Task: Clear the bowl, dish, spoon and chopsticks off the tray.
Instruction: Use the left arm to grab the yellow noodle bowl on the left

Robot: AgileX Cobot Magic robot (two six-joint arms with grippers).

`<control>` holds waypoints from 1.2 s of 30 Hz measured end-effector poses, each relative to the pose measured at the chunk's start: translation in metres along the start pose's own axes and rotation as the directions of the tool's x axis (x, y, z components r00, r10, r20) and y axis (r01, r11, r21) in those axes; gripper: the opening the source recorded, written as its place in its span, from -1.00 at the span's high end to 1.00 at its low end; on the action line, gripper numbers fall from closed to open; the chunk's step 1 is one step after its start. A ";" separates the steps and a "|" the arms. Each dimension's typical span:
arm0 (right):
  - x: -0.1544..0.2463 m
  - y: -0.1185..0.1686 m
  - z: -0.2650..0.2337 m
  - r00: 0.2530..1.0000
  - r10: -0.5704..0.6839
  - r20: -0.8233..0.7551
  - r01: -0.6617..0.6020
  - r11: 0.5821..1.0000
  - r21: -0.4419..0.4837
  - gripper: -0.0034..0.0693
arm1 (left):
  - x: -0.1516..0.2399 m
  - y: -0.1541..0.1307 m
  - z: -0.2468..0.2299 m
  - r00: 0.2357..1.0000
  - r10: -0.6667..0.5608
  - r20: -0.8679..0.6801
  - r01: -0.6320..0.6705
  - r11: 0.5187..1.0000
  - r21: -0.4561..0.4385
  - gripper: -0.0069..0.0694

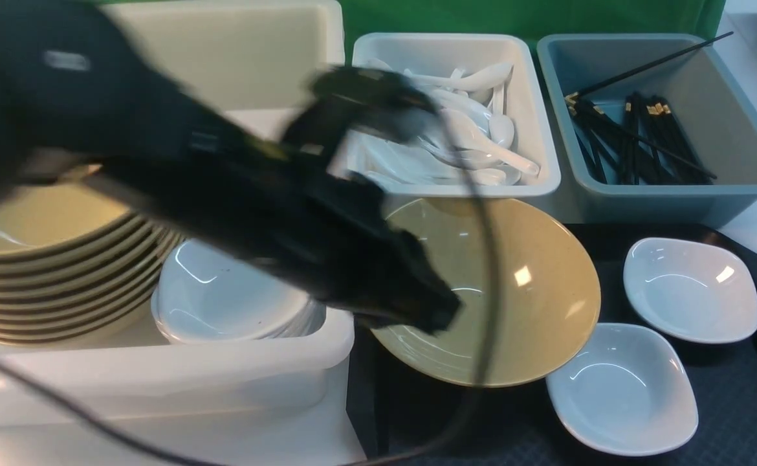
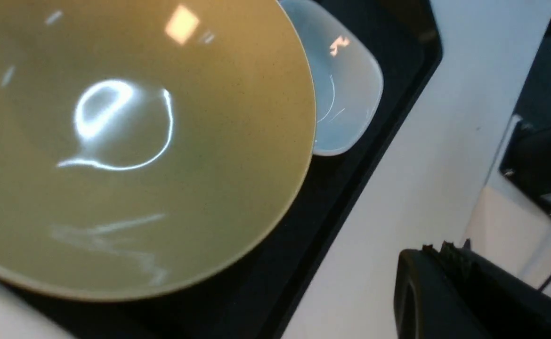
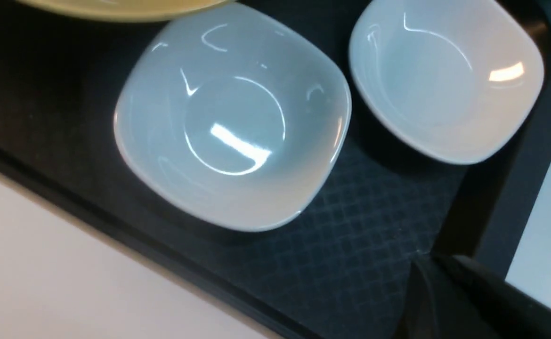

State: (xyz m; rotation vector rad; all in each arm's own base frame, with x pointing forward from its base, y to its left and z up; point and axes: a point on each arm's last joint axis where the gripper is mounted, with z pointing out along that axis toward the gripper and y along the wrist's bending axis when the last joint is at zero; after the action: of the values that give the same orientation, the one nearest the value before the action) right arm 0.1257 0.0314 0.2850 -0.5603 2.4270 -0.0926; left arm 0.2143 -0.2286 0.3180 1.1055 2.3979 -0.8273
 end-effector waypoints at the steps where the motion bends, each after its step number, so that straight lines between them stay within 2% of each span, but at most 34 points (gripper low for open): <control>1: 0.001 0.000 0.001 1.000 0.001 0.004 -0.001 1.000 0.001 0.82 | -0.007 0.000 0.007 1.000 0.014 -0.016 -0.015 1.000 -0.016 0.82; 6: 0.002 0.002 0.009 0.999 0.003 0.047 -0.003 1.000 0.002 0.82 | -0.035 0.006 0.070 0.978 0.092 -0.185 -0.113 0.988 -0.104 0.82; 10: 0.000 0.002 0.009 0.998 0.015 0.065 -0.015 1.000 0.002 0.81 | -0.043 0.017 0.097 0.965 0.116 -0.236 -0.158 0.973 -0.167 0.82; 15: 0.000 0.002 0.009 0.997 0.016 0.075 -0.016 1.000 0.003 0.81 | -0.043 0.027 0.119 0.961 0.095 -0.260 -0.143 0.974 -0.174 0.82; 17: -0.001 0.002 0.009 0.997 0.016 0.076 -0.016 1.000 0.003 0.81 | -0.040 0.026 0.129 0.961 0.076 -0.267 -0.118 0.982 -0.146 0.82; 25: -0.001 0.002 0.009 0.997 0.026 0.079 -0.026 1.000 0.004 0.79 | -0.041 -0.009 0.149 0.971 0.075 -0.226 -0.057 0.995 0.087 0.82; 28: -0.001 0.002 0.009 0.996 0.034 0.079 -0.035 0.999 0.006 0.79 | -0.047 -0.016 0.144 0.971 0.097 -0.219 -0.072 0.991 0.116 0.82; 32: -0.001 0.002 0.009 0.996 0.034 0.079 -0.035 0.999 0.006 0.79 | -0.059 -0.015 0.129 0.966 0.130 -0.224 -0.114 0.990 0.085 0.82; 34: -0.001 0.001 0.009 0.996 0.034 0.079 -0.034 0.999 0.006 0.79 | -0.070 -0.005 0.107 0.961 0.124 -0.249 -0.136 0.990 -0.029 0.81; 36: -0.001 0.001 0.009 0.996 0.034 0.079 -0.034 0.999 0.006 0.79 | -0.073 0.003 0.093 0.954 0.109 -0.280 -0.142 0.985 -0.101 0.77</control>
State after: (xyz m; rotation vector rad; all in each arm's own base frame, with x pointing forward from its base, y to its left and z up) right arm 0.1311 0.0337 0.2782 -0.5095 2.3573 -0.0638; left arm 0.2706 -0.3278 0.2863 1.3856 2.5252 -0.5078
